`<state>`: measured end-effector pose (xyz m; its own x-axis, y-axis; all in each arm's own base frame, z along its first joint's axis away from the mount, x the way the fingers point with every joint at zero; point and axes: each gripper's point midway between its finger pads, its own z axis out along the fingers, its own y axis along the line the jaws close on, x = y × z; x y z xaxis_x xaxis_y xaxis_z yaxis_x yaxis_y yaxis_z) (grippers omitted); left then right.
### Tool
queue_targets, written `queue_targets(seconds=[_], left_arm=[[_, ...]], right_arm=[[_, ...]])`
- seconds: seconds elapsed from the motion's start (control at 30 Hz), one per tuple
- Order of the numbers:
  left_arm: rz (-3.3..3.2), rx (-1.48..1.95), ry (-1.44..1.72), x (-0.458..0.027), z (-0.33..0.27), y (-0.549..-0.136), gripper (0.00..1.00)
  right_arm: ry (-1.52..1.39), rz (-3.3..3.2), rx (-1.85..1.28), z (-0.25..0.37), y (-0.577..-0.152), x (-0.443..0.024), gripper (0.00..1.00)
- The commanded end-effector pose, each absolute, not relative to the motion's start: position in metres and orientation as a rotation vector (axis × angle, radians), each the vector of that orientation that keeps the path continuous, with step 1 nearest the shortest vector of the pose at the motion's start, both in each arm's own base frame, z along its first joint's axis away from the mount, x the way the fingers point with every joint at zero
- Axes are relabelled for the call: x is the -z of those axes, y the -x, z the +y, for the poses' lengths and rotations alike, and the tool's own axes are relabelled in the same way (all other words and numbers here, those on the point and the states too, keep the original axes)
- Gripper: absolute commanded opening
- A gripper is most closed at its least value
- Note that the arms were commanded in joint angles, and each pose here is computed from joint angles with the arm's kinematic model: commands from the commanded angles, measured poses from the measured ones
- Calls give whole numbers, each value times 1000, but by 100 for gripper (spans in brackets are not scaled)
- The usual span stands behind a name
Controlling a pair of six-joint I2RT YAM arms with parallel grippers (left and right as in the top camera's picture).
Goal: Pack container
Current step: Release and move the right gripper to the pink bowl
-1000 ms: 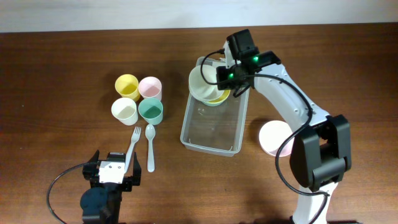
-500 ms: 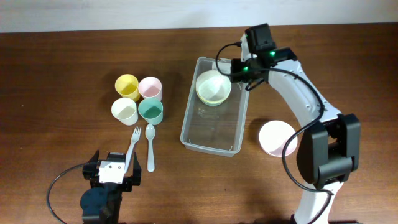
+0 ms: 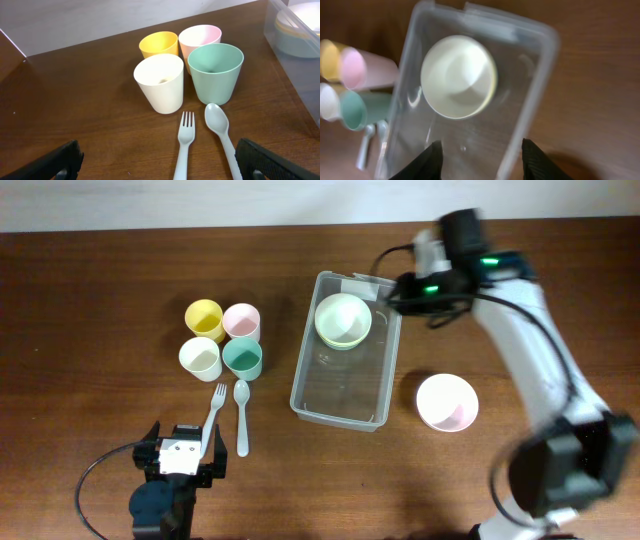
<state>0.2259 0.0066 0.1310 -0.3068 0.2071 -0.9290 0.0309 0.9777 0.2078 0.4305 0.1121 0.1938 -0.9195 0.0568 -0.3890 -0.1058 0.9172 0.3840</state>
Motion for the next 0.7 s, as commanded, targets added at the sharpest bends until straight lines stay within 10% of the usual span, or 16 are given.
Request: queue_targets(seconds=[0.0, 0.67], left_arm=[[1877, -154, -165, -129, 5, -226, 100], [1877, -154, -165, -129, 5, -226, 100]], right_arm=[[-84, 2642, -483, 60, -399, -239, 49], [-717, 2986, -232, -35, -292, -55, 61]])
